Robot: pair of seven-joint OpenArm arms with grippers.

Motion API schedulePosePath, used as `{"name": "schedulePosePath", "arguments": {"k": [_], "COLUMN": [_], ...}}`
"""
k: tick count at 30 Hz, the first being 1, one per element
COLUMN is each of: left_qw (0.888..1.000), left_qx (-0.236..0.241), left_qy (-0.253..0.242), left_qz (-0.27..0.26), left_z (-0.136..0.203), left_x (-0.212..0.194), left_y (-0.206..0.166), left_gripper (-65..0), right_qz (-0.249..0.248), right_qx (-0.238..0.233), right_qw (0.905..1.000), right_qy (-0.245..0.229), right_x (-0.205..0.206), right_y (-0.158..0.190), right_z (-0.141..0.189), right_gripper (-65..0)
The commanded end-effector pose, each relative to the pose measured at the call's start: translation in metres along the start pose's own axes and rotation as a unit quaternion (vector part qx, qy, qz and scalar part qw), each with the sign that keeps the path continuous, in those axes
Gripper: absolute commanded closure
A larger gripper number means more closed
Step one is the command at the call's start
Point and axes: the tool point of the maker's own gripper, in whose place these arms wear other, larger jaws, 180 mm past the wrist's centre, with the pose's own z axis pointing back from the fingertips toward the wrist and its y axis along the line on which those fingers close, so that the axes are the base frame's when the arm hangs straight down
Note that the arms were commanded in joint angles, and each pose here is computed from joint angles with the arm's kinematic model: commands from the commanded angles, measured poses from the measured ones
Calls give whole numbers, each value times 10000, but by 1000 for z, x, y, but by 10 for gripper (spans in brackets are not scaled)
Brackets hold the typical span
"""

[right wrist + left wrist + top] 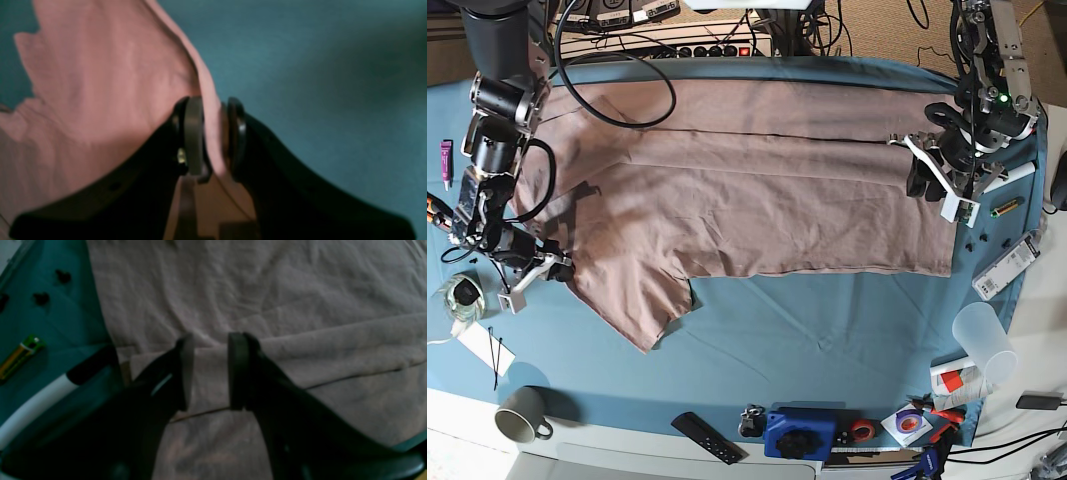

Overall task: Fold the T-shirt properly
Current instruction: 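Grasp the sleeve near the right gripper and fold it inward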

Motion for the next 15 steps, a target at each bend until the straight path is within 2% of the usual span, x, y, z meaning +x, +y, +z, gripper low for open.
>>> {"name": "schedulePosePath", "arguments": {"k": [1, 7, 9, 10, 12, 15], "left_qw": [9997, 9997, 9997, 9997, 9997, 9997], "left_qx": [-2, -3, -2, -2, -2, -3], "left_qy": [-220, -215, -220, -230, -228, -230], "left_qz": [-66, -67, -66, -66, -66, -68], "left_z": [3, 3, 3, 3, 3, 3], "left_x": [12, 12, 12, 13, 13, 13], "left_y": [1, 1, 1, 1, 1, 1], "left_gripper": [-163, -163, -163, -163, -163, -163], "right_qz": [56, -8, -145, -221, -312, -220], "right_qx": [-131, -200, -101, -58, -19, -94], "right_qw": [9999, 9981, 9979, 9981, 9983, 9988], "right_qy": [28, 580, 631, 574, 485, 428], "right_x": [4, -22, -23, -20, -15, -7], "right_y": [-8, -17, -16, -16, -18, -23], "right_z": [7, 13, 17, 19, 24, 33], "right_gripper": [-129, -129, -126, -112, -7, 0]}}
